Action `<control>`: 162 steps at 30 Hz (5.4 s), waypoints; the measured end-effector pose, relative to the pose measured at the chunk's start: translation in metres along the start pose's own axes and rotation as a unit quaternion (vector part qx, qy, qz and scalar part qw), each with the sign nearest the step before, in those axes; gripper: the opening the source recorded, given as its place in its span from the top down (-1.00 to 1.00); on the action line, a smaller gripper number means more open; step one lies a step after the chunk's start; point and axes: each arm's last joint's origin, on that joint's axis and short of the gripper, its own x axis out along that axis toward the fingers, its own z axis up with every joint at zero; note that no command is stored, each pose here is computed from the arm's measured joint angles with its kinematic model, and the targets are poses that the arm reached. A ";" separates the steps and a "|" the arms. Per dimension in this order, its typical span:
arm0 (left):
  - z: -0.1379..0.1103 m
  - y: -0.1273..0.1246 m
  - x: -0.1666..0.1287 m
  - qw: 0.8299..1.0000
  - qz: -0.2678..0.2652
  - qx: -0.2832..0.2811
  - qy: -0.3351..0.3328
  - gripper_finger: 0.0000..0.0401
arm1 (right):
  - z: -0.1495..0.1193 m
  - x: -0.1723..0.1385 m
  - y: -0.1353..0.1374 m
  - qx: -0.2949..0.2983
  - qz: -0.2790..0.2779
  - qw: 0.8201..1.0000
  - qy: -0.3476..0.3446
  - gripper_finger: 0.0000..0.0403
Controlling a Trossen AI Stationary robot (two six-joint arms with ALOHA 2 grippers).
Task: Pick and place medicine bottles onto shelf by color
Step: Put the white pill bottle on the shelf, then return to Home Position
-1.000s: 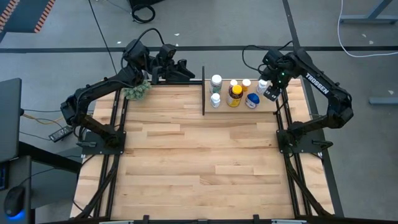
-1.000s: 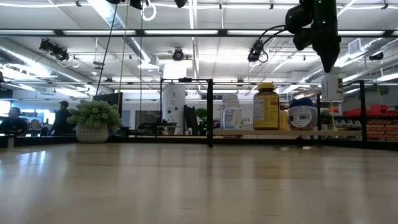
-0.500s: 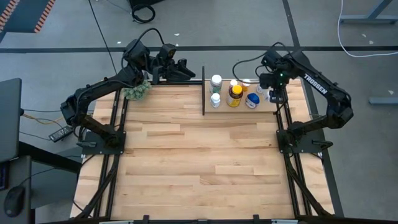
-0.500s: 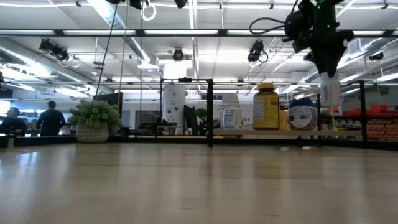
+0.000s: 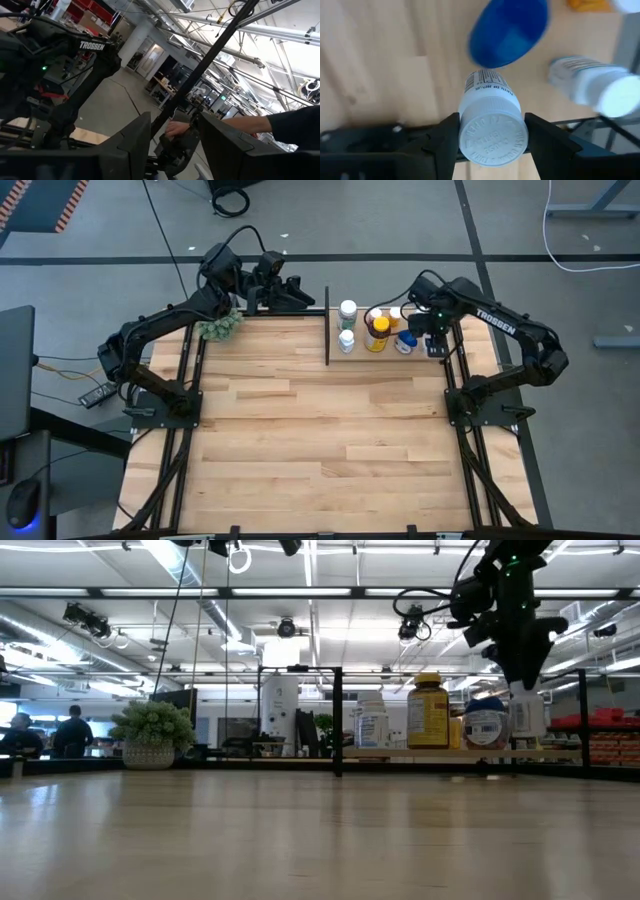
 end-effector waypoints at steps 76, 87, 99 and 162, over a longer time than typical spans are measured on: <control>0.003 0.004 -0.006 1.000 0.015 0.007 -0.006 0.14 | -0.012 -0.035 -0.020 0.193 -0.034 0.980 -0.030 -0.45; -0.010 -0.024 -0.032 0.987 0.136 0.076 0.043 0.44 | 0.020 -0.115 0.031 0.375 0.087 0.888 -0.250 -0.25; -0.096 -0.038 -0.081 0.980 0.190 0.054 0.008 0.98 | 0.000 -0.034 0.134 0.456 0.213 0.745 -0.438 0.94; -0.314 -0.041 -0.155 0.965 0.254 -0.011 -0.064 1.00 | -0.069 0.104 0.159 0.368 0.167 0.697 -0.592 0.98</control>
